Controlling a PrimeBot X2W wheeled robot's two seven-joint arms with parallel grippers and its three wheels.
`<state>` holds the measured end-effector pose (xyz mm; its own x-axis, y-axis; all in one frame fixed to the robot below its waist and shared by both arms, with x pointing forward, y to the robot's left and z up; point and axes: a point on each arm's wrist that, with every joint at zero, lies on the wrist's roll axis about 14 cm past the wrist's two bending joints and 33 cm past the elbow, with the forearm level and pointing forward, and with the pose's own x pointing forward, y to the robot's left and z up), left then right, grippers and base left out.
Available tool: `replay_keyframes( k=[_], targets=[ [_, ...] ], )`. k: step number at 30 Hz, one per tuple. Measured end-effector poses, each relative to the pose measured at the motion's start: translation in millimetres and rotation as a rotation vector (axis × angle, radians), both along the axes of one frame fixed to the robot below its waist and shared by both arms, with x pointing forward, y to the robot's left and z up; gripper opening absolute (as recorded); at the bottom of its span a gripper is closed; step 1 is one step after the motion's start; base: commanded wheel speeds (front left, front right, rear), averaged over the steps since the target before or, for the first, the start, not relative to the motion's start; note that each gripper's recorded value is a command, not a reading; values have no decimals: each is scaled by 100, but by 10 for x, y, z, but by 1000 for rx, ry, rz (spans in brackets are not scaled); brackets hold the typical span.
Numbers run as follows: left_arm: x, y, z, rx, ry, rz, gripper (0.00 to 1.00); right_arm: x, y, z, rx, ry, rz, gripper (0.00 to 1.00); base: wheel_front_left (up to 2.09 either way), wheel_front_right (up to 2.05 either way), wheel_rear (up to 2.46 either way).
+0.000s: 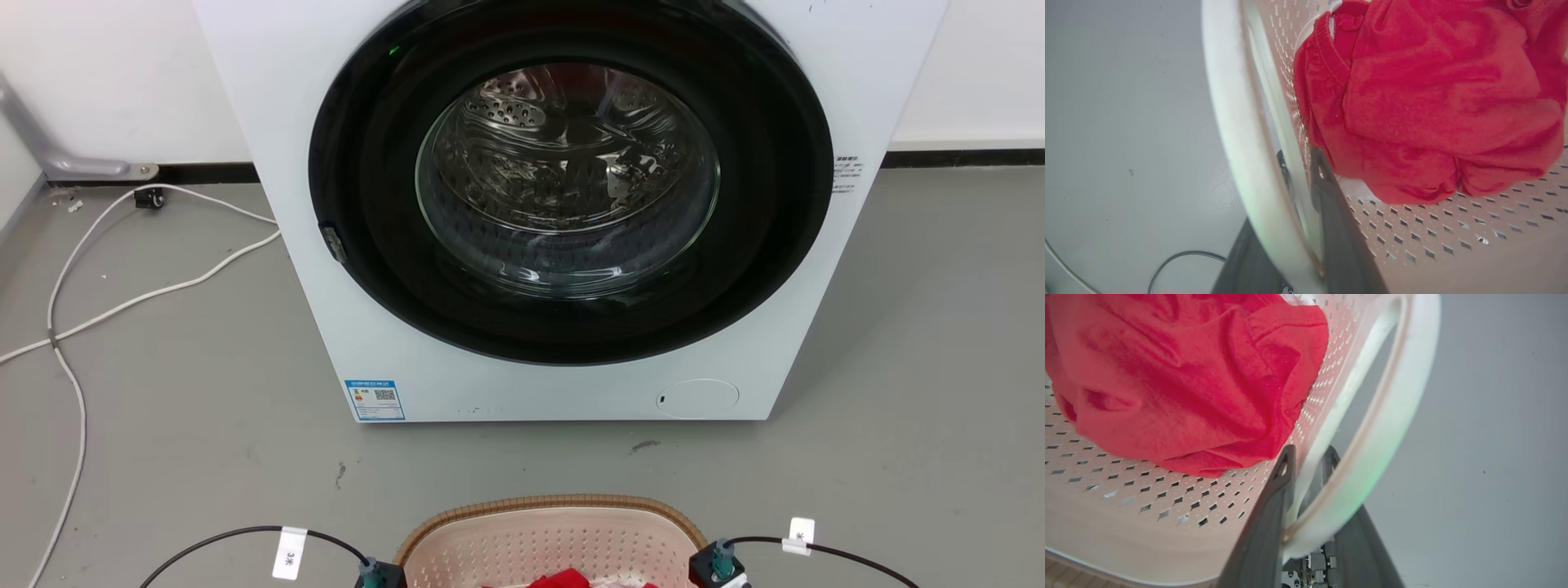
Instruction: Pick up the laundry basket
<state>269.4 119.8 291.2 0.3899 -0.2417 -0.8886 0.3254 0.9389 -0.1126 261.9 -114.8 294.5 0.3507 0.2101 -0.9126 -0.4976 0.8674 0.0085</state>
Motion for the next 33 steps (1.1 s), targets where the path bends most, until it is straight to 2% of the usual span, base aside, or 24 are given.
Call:
replay_keyframes(
  k=[33],
  targets=[
    [-34,-16,-12,-9,-20,-11,0,-66,-26,-30,9,2,4,0,0,0,0]
  ],
)
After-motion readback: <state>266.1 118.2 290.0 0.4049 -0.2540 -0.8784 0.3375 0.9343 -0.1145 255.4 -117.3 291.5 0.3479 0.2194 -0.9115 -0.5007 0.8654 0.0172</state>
